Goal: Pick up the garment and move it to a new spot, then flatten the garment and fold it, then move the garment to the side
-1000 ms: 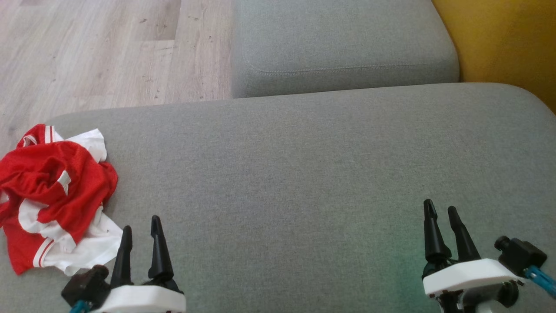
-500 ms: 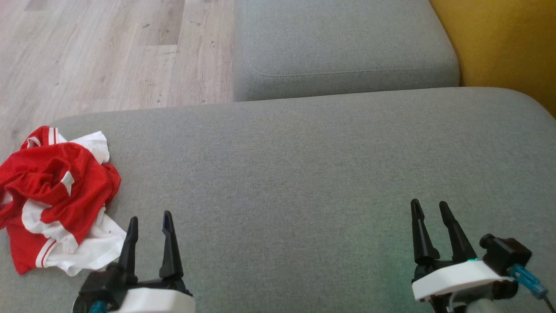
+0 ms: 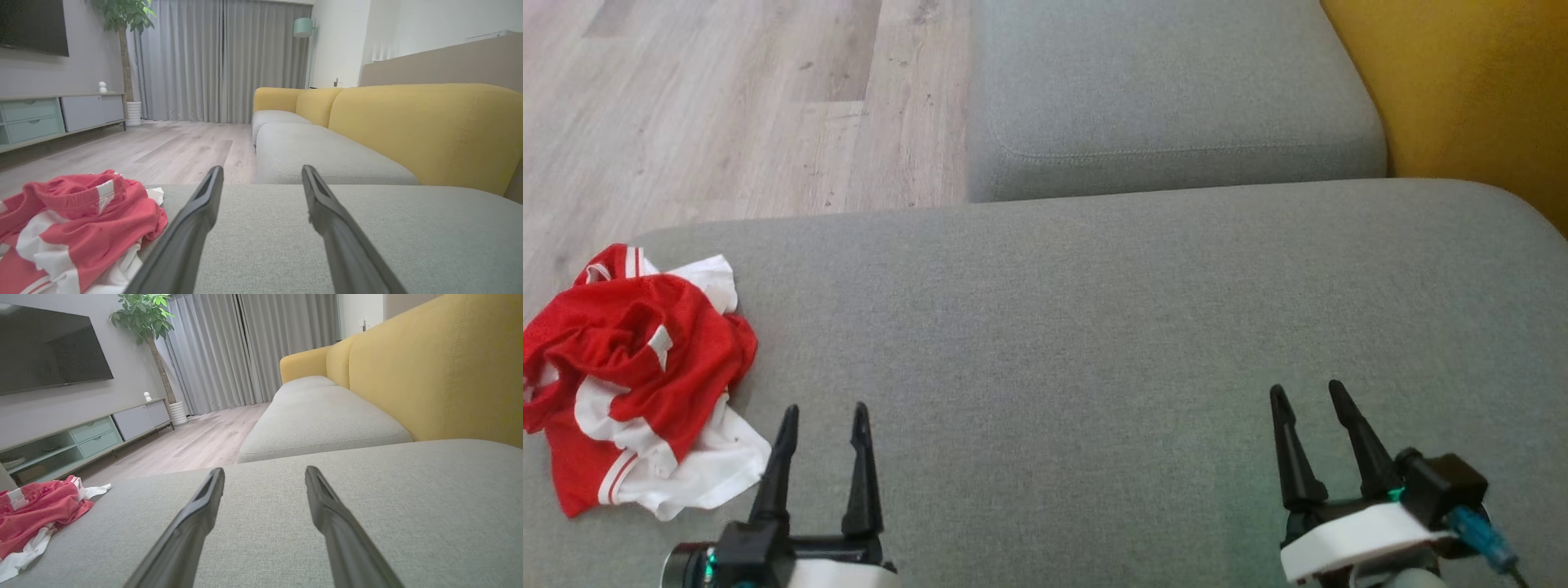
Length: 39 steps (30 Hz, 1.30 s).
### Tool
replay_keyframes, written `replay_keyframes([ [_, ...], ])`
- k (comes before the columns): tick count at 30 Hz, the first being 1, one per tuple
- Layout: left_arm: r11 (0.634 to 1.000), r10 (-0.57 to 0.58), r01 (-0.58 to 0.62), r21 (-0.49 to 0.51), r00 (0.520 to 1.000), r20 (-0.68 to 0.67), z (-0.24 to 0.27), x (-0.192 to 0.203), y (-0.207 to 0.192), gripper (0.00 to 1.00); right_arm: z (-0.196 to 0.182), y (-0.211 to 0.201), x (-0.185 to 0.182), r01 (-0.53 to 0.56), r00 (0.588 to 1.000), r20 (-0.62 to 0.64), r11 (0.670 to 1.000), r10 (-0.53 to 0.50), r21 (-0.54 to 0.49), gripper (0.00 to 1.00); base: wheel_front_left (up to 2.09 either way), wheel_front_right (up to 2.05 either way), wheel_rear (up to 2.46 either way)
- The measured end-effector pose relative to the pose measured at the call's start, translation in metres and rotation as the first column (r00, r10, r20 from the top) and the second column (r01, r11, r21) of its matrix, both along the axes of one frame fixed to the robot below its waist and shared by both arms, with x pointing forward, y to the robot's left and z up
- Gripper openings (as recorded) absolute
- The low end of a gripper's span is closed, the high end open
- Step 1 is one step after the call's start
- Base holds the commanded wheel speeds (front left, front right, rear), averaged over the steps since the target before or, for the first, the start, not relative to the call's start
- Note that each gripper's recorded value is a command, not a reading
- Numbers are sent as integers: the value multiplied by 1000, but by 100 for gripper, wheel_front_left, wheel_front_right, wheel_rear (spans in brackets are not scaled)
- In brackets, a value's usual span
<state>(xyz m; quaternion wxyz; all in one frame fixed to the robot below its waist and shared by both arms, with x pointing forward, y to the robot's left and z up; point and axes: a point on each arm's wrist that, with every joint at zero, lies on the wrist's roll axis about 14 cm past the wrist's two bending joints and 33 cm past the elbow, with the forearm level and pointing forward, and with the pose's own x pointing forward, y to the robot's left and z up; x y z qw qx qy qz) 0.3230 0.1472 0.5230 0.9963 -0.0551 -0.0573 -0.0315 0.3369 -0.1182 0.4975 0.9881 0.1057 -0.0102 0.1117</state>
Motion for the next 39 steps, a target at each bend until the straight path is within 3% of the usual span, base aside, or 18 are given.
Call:
replay_keyframes([
  [11,990,-17,10,141,999,47,4,-11,-7,100,4,11,-7,-39,998,53,993,45,-114,100,0,0,0],
  [39,989,37,-39,142,999,15,-9,-21,9,100,-4,18,-9,-68,997,29,989,73,-130,100,0,0,0],
])
